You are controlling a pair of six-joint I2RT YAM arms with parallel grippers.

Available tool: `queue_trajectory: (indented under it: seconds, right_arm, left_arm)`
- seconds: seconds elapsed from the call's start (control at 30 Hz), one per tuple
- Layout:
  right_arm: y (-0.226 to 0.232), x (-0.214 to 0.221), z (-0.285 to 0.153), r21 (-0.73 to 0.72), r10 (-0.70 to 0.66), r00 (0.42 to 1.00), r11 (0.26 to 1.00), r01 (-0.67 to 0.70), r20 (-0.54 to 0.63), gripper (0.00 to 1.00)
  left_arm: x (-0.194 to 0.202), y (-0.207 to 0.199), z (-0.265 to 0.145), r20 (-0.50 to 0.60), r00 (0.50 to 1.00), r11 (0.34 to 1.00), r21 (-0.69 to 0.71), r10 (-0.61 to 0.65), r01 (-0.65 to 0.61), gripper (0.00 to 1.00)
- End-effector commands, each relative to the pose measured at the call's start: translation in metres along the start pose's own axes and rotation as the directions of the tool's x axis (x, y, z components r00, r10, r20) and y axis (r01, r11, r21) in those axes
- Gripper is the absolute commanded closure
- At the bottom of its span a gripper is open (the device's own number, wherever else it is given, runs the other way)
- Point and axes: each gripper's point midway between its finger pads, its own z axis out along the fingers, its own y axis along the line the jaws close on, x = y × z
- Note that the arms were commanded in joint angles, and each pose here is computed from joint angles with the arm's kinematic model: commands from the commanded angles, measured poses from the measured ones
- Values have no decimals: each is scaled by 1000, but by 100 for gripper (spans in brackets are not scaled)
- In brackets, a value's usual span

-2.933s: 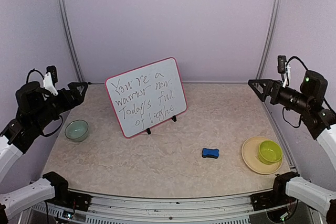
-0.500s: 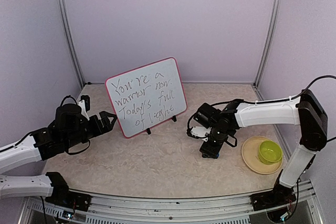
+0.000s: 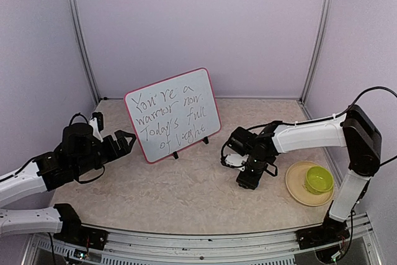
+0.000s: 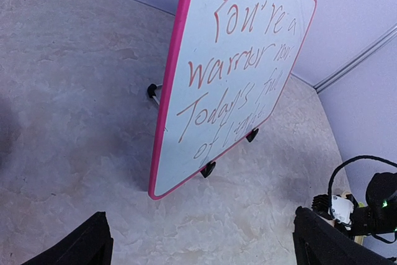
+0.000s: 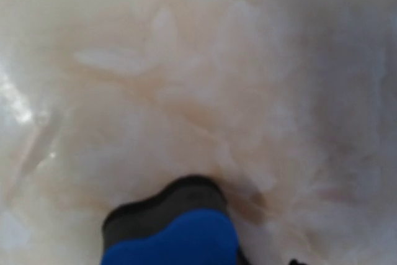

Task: Erase the whiteboard
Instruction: Pick up the whiteboard eraser from the center of the board.

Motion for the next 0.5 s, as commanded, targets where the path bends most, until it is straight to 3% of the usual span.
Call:
queue_trajectory:
  seconds: [0.0, 0.1, 0.47]
  right_arm:
    - [3, 5, 10, 10, -9, 1000, 1000, 9, -28, 41]
    - [3, 5, 10, 12, -8, 1000, 1000, 8, -28, 50]
    - [7, -4, -5, -26, 3, 999, 1000, -2, 38, 54]
  left_arm:
    - [2, 1, -1, 3, 1000, 1000, 2, -8, 8, 1]
    - [4, 2, 0, -1, 1000, 1000, 2, -11, 11, 1]
    - [13, 5, 2, -15, 1000, 1000, 6, -26, 26, 1]
